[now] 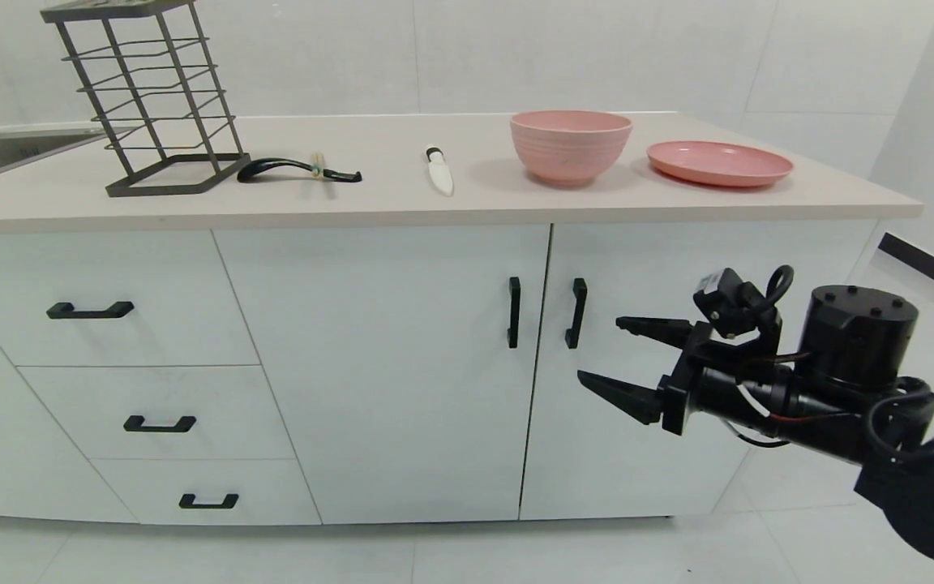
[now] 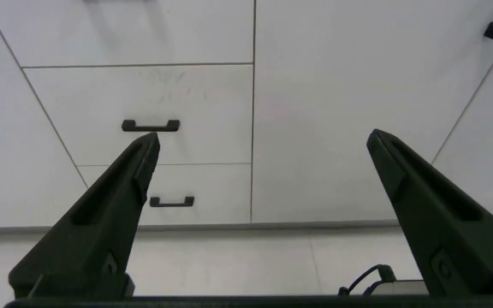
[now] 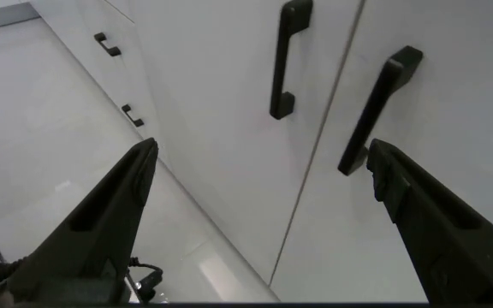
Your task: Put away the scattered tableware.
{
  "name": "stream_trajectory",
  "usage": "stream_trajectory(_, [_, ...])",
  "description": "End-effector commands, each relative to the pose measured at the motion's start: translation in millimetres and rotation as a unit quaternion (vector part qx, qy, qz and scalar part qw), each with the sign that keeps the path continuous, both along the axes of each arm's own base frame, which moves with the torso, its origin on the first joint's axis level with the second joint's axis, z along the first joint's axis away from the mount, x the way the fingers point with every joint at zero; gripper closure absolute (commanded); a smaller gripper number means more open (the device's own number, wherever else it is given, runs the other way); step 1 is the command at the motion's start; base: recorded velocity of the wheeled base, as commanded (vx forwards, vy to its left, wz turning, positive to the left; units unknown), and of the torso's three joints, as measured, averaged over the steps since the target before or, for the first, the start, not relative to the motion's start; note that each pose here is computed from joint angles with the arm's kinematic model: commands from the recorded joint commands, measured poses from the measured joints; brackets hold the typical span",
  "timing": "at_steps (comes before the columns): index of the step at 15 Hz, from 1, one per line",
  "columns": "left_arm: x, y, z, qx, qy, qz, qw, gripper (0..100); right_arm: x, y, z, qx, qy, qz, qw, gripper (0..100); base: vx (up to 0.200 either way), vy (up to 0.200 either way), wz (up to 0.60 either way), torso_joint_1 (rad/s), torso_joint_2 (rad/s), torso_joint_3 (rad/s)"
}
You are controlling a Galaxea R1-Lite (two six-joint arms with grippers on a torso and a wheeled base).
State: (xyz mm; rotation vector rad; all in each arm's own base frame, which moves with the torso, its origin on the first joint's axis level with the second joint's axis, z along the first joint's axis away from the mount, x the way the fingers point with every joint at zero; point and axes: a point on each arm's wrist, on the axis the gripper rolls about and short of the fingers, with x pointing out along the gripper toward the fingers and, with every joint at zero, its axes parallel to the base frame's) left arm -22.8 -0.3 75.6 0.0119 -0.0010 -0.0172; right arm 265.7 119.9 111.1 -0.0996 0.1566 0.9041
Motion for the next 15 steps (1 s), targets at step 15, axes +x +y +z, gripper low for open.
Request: stream_trajectory(15, [-0.1,-1.3,0.1,0.006,-0.001,-0.03,0.9995,0,35.9,4.4,-10.6,0.009,-0.021,-0.017,1.0,0,-0.04,0.0,0.0,0.002,0.0,0.0])
